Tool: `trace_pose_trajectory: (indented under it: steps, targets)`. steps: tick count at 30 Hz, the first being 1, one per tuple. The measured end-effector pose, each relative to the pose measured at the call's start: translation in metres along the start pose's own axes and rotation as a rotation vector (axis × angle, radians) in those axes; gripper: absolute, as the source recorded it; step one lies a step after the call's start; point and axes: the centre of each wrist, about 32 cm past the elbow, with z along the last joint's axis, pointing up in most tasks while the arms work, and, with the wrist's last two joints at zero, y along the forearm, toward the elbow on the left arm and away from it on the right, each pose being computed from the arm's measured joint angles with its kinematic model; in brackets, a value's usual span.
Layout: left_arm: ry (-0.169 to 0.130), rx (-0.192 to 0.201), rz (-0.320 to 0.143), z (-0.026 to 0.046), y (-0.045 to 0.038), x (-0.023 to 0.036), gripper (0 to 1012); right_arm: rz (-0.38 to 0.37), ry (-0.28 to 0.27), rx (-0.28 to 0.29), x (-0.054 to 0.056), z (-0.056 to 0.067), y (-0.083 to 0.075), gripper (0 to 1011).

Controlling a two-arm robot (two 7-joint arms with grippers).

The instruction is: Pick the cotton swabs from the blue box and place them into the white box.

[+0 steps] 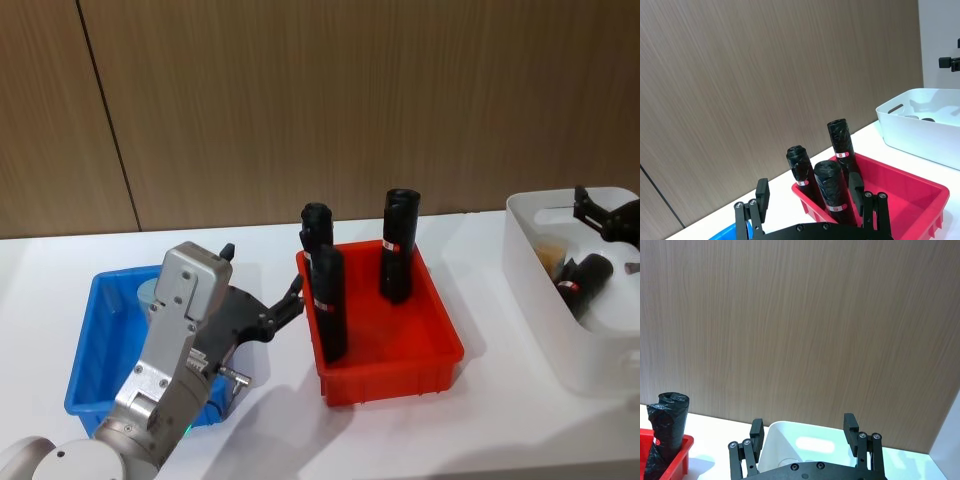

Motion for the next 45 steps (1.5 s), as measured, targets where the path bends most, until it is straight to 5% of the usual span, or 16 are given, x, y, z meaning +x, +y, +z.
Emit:
trace_pose_trajectory:
  steps: [45]
  targets:
    - [0.0, 0.0, 0.0, 0.0, 0.0, 0.0, 1004, 0.0, 0.0, 0.0, 0.0, 0.0001, 0.0, 1002]
